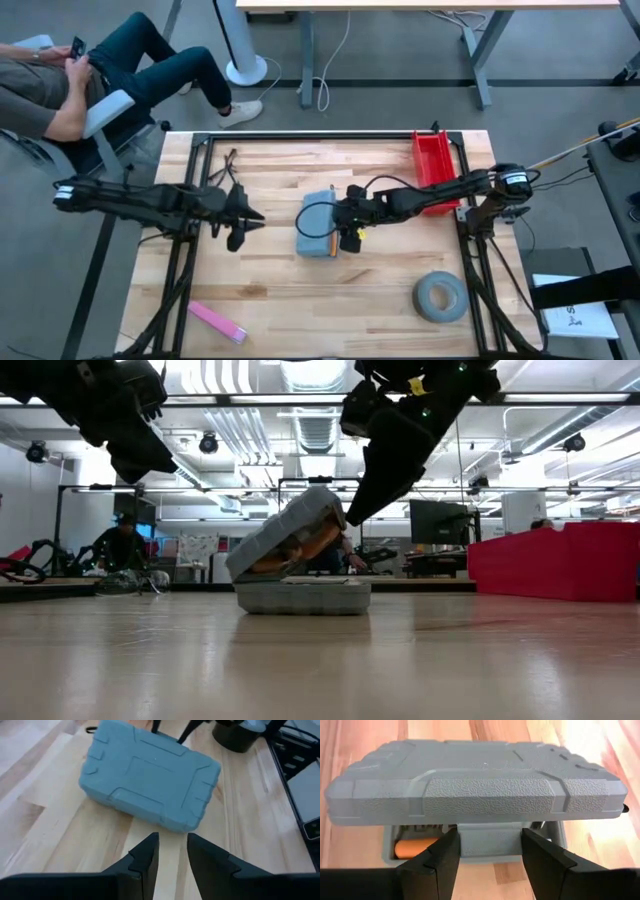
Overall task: Prefit tool cases
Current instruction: Open the gray pre-fit tool case
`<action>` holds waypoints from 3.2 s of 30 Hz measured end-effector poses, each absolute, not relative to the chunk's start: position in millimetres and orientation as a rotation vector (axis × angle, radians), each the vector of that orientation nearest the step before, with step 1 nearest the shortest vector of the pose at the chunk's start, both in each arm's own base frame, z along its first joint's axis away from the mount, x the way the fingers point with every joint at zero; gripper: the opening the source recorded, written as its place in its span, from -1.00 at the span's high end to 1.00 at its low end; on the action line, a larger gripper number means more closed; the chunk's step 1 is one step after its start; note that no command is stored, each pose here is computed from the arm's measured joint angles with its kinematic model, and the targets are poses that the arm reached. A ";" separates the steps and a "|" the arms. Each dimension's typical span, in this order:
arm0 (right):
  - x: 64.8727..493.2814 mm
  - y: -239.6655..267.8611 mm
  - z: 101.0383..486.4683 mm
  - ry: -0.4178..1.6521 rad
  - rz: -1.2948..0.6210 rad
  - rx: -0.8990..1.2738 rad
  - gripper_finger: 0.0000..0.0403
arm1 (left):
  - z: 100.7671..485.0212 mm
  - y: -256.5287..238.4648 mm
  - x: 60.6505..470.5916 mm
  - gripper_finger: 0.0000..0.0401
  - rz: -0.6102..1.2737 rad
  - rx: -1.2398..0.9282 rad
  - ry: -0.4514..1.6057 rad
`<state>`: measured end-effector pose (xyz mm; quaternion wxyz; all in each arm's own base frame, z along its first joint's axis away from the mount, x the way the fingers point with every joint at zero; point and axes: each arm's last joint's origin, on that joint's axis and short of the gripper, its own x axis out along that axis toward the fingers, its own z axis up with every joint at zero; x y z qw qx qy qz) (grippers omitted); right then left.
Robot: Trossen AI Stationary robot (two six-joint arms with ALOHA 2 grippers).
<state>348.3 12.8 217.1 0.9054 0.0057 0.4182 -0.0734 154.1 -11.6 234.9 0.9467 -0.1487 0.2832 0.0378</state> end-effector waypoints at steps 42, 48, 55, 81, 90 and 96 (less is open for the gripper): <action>404.6 3.3 242.8 0.686 -0.168 -0.043 0.07 | 248.4 -34.3 155.2 0.43 -0.039 -0.307 0.496; 409.2 -3.0 247.0 0.718 -0.173 -0.063 0.06 | 247.9 -35.7 154.9 0.41 -0.045 -0.307 0.502; 400.9 -2.7 221.1 0.845 -0.171 0.008 0.05 | 233.7 -34.1 156.6 0.43 0.037 -0.251 0.607; 390.9 -0.2 152.2 0.967 -0.158 0.039 0.12 | 157.5 -31.7 194.4 0.46 0.353 -0.229 0.912; 386.7 -9.3 144.2 0.957 -0.179 -0.011 0.16 | 150.3 -37.6 211.1 0.41 0.255 -0.265 0.871; 386.6 -9.3 146.5 0.962 -0.092 -0.041 0.15 | 148.3 -39.1 213.9 0.38 0.236 -0.274 0.867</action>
